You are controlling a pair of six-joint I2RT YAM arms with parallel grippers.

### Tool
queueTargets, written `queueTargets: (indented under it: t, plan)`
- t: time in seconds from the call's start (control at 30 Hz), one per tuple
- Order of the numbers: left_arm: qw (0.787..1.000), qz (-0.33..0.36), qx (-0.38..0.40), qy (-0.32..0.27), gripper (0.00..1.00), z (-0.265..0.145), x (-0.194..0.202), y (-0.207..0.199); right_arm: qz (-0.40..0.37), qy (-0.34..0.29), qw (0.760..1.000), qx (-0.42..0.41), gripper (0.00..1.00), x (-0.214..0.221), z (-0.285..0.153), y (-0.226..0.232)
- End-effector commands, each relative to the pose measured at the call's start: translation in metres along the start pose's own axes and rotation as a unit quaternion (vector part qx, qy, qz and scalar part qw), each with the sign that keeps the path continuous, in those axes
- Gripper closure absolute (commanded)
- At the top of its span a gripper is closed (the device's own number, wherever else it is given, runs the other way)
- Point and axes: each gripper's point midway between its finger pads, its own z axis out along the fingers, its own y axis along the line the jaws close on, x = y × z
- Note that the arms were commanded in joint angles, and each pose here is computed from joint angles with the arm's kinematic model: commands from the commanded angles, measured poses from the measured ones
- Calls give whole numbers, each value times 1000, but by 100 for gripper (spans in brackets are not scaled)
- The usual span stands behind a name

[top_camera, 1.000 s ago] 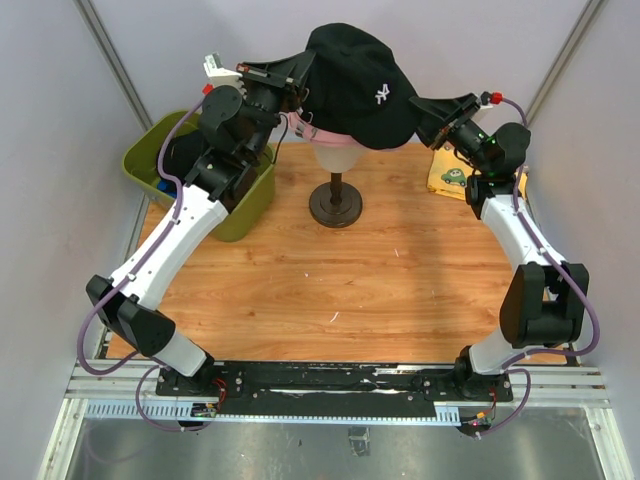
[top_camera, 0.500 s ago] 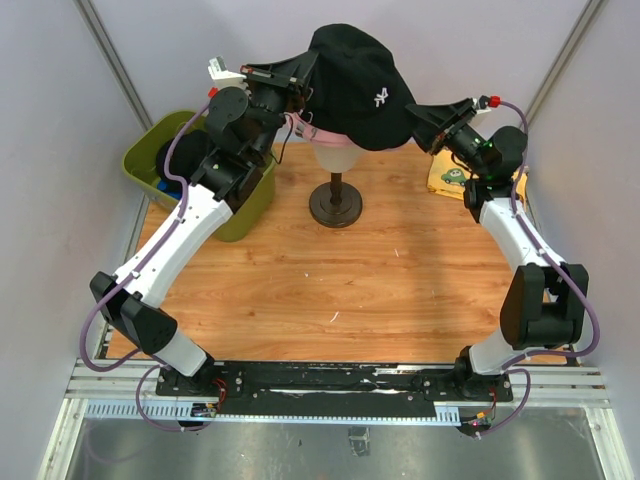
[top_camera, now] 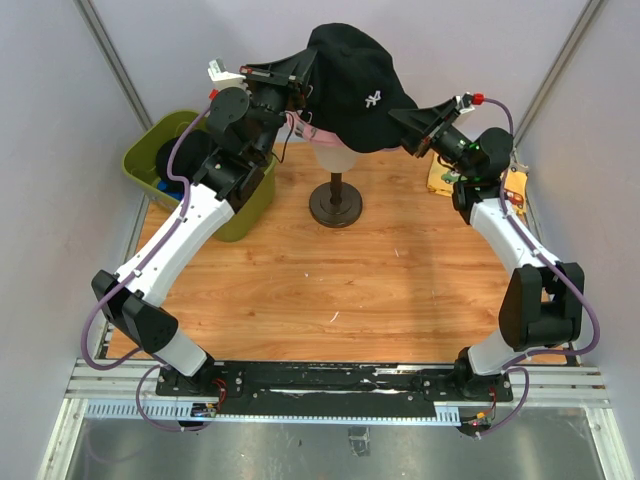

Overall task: Stack the hats
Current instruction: Stack the hat on the hat.

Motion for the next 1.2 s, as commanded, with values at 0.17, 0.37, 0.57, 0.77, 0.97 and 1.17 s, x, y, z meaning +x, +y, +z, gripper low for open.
queueTargets:
  t: [0.17,0.37,0.57,0.77,0.97,1.17]
  plan:
    - [1000,9,13,-17,100,-11,-9,-17,-30,-4,999,-45,79,5,0,38]
    - [999,41,4,5,99,-13,-7,-12,-9,-20,996,-84,85,-15,-3,68]
    - [996,91,-2,7,99,-12,-8,-14,11,-34,994,-105,86,-34,-8,88]
    - [990,143,-9,0,100,-14,-16,-21,50,-41,990,-126,87,-52,-3,90]
    - [981,193,-27,12,99,-9,-19,-17,98,-38,984,-141,86,-67,6,90]
    - [970,238,-47,26,99,-4,-24,-13,130,-37,981,-142,86,-81,10,85]
